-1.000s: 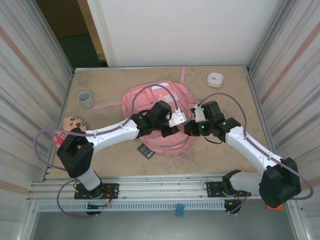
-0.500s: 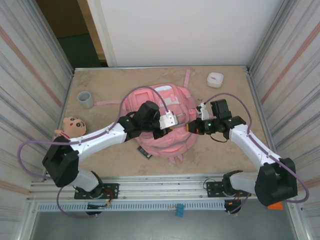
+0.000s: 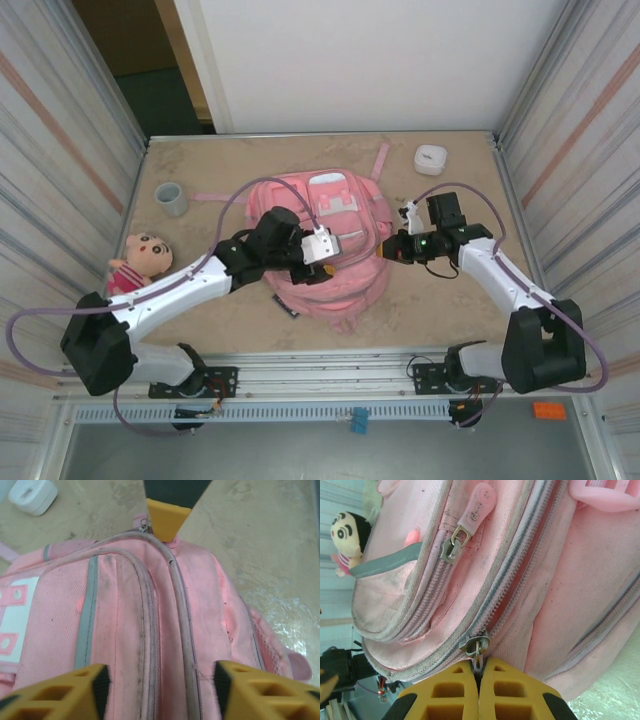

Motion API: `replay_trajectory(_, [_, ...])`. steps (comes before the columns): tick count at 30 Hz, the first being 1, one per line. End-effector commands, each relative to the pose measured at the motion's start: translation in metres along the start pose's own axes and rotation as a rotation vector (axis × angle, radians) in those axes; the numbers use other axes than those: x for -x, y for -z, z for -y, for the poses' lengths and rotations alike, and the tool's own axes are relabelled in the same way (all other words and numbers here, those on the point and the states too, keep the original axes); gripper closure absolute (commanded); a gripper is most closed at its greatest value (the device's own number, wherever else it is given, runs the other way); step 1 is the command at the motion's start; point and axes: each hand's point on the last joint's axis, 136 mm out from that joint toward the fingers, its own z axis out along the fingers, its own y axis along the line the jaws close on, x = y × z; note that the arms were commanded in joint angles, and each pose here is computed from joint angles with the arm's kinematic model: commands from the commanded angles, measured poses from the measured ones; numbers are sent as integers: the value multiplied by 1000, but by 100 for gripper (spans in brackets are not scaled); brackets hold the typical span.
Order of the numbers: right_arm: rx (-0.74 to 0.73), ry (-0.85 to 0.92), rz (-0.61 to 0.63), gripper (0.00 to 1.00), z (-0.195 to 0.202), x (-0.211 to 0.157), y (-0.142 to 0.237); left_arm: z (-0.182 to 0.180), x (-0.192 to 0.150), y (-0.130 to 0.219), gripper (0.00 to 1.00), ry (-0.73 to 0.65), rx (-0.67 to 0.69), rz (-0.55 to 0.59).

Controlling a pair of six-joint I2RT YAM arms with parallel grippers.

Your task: Pack the student bag

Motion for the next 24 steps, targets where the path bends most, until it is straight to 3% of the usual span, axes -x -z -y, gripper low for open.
replay_trajectory(1, [26, 53, 66, 100, -16, 9, 11, -6, 22, -4, 27, 19, 109, 15])
replay_trajectory(5, [45, 62, 75, 100, -25, 8, 15, -19, 31, -25, 20, 24, 204, -42])
replay_trajectory(9, [66, 79, 76, 100, -34, 6, 16, -23, 39, -50, 22, 9, 207, -61])
replay_trajectory(10, [70, 82, 76, 100, -35, 6, 16, -24, 39, -55, 27, 8, 208, -67])
replay_trajectory(13, [72, 91, 78, 100, -38, 4, 17, -29, 32, -63, 60, 9, 232, -100])
replay_trajectory(17, [24, 74, 88, 100, -24, 4, 19, -11, 23, -58, 85, -24, 134, -89])
replay_trajectory(20, [-9, 53, 86, 100, -7, 11, 18, 7, 10, -51, 95, -82, 47, -104])
replay_trajectory(24, [-66, 87, 60, 100, 9, 24, 17, 22, 2, -36, 99, -140, -49, -81])
